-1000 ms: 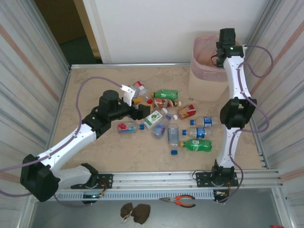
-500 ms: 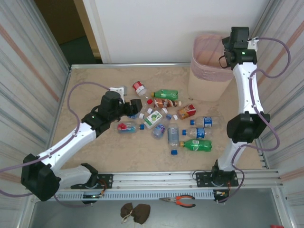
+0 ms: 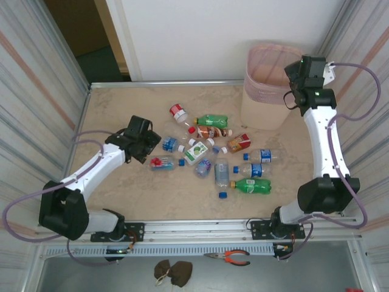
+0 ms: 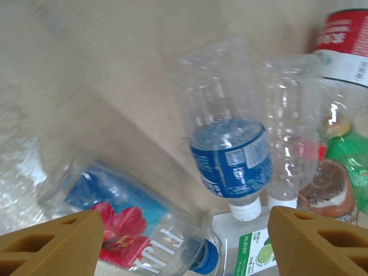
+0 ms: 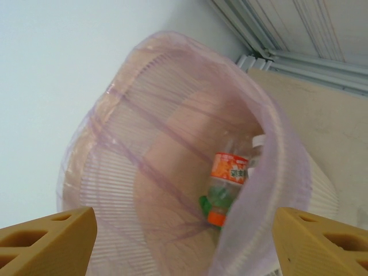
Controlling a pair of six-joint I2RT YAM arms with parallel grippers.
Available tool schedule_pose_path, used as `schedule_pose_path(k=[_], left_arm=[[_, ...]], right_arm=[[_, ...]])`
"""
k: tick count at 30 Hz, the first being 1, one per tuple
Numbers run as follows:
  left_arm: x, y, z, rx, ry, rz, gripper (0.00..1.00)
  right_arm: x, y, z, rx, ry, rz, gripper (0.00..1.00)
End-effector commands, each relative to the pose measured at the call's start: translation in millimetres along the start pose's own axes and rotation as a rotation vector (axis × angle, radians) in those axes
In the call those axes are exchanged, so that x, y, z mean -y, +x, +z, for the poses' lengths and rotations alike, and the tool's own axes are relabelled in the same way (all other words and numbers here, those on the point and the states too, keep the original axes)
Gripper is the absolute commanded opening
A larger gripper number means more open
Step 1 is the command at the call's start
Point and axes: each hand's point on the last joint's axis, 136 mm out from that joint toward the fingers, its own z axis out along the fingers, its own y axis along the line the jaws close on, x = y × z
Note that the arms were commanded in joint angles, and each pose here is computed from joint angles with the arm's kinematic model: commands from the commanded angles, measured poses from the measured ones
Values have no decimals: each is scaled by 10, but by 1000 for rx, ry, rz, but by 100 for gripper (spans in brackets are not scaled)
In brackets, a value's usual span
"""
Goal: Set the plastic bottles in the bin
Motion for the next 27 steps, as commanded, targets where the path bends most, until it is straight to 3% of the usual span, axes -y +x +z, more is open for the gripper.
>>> schedule_pose_path(k=[1,7,19,23,27], left_arm=[[-279,124,46,-69,-109,-201,81],[-414,212,149,-119,-159,-325,89],[-534,415,443,-190,-138,-528,93],[-477,425,570,-203,-122,-545,93],[-491,417,658,-197,-135,-554,86]], right_arm=[[-19,-122,-209,46,-40,-14,78],[104,-108,-278,48,-25,-27,78],[184,-87,-303,46,-19,-14,76],[173,-75,-324,49,-40,6,74],[166,-77,-356,50,-44,6,73]])
